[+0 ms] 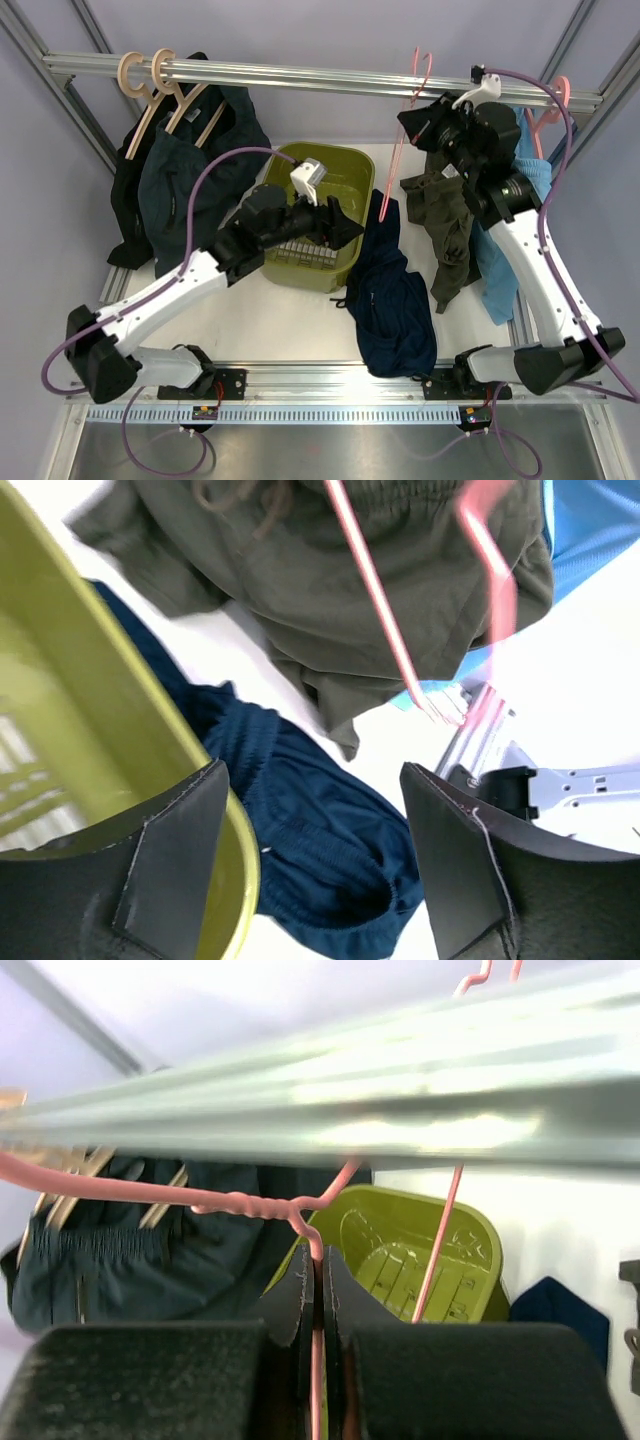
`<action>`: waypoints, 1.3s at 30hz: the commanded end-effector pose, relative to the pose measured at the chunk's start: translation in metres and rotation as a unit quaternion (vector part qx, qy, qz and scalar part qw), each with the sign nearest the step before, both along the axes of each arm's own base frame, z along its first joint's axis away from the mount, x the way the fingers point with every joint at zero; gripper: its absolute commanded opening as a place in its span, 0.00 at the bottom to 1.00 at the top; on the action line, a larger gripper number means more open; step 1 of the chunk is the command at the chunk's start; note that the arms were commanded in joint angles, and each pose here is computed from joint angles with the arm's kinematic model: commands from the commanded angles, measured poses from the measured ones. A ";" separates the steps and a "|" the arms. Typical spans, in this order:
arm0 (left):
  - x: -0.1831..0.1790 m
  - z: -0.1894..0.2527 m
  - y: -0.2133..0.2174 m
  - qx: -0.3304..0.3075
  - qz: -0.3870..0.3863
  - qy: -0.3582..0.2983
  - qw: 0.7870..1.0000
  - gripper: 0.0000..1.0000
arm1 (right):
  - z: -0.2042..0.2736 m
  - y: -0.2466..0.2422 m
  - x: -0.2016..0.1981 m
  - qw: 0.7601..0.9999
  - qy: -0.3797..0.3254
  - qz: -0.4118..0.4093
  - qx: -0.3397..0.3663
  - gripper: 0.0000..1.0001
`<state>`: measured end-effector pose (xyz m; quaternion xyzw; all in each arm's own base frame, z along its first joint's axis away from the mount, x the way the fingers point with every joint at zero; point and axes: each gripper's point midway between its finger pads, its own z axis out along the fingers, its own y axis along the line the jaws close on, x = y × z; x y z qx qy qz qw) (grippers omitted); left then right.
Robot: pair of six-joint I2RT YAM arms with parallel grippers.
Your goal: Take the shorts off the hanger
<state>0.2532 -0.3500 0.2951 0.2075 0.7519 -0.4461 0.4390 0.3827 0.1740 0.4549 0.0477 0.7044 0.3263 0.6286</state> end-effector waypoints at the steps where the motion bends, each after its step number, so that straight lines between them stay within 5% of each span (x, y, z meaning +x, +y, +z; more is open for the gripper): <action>1: 0.007 0.028 0.032 0.003 0.063 -0.072 0.995 0.76 | 0.020 -0.014 0.018 0.998 0.005 -0.037 0.051 0.00; 21: -0.005 0.026 0.138 0.061 0.225 -0.119 0.965 0.91 | -0.031 -0.029 0.034 0.998 0.030 -0.051 -0.003 0.01; 27: -0.007 0.029 0.144 0.058 0.233 -0.122 0.963 0.91 | -0.039 -0.031 0.035 0.998 0.031 -0.054 -0.013 0.13; 39: -0.011 0.027 0.148 0.058 0.235 -0.119 0.963 0.92 | -0.034 -0.033 0.025 0.998 0.006 -0.047 -0.030 0.53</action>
